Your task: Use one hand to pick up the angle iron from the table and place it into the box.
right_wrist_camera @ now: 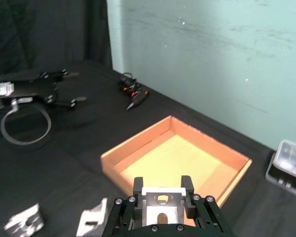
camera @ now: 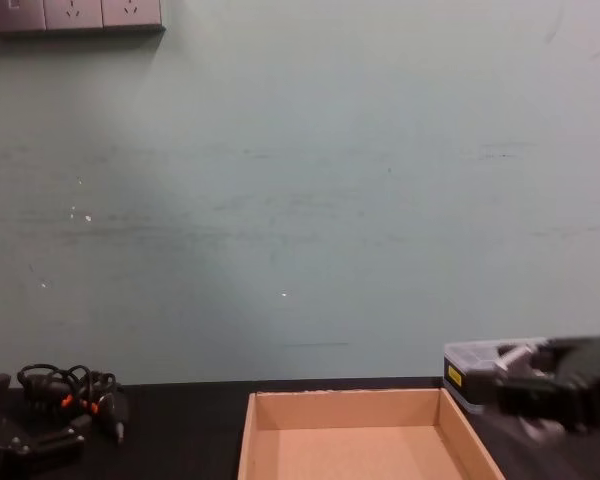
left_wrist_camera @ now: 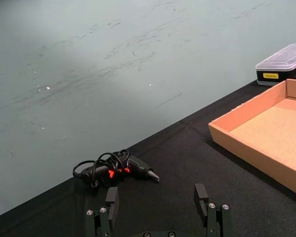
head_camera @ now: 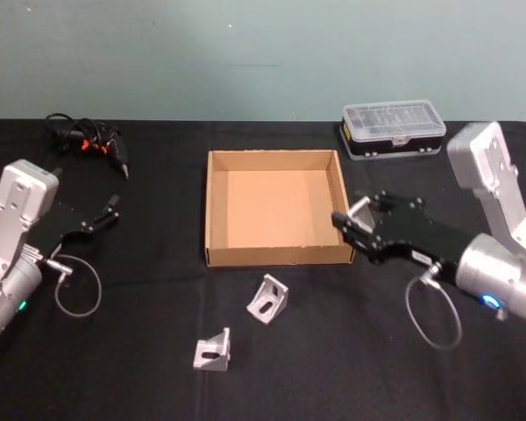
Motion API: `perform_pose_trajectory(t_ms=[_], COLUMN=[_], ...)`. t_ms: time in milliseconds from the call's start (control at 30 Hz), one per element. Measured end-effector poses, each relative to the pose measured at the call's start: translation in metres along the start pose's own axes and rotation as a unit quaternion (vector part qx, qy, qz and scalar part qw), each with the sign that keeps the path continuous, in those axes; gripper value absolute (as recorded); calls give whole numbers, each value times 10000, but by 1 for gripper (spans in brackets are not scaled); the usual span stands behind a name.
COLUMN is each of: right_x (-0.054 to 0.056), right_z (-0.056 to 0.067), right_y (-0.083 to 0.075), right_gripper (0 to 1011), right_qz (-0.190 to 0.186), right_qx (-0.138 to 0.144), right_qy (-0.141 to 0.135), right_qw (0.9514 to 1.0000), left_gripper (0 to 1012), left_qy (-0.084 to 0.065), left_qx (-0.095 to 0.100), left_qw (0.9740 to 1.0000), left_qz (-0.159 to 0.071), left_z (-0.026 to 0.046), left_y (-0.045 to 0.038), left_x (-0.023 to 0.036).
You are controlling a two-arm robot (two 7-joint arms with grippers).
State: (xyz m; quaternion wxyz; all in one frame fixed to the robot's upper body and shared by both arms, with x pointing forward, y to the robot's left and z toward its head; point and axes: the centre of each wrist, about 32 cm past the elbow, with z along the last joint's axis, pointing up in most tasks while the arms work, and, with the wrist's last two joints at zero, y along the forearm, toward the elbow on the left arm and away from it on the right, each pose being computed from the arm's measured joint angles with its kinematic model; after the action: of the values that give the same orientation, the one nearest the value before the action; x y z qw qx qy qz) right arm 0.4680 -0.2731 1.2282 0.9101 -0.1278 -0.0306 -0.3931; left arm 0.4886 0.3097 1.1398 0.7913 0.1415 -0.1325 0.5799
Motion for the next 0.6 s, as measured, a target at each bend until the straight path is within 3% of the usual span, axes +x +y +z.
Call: perform_pose_trajectory(t_ms=[300, 600], right_x=[105, 252], right_z=[87, -5], right_y=[360, 764], right_gripper=[457, 456], right_qz=[-167, -175], right_qx=[2, -337], right_qy=[-30, 15], right_qw=[9999, 9993], left_gripper=[1000, 1000], left_qy=[0, 0], left_qx=[0, 0], left_qw=[10000, 10000], left_qz=[0, 0], left_z=[0, 0], left_y=[0, 0], left_x=[0, 0])
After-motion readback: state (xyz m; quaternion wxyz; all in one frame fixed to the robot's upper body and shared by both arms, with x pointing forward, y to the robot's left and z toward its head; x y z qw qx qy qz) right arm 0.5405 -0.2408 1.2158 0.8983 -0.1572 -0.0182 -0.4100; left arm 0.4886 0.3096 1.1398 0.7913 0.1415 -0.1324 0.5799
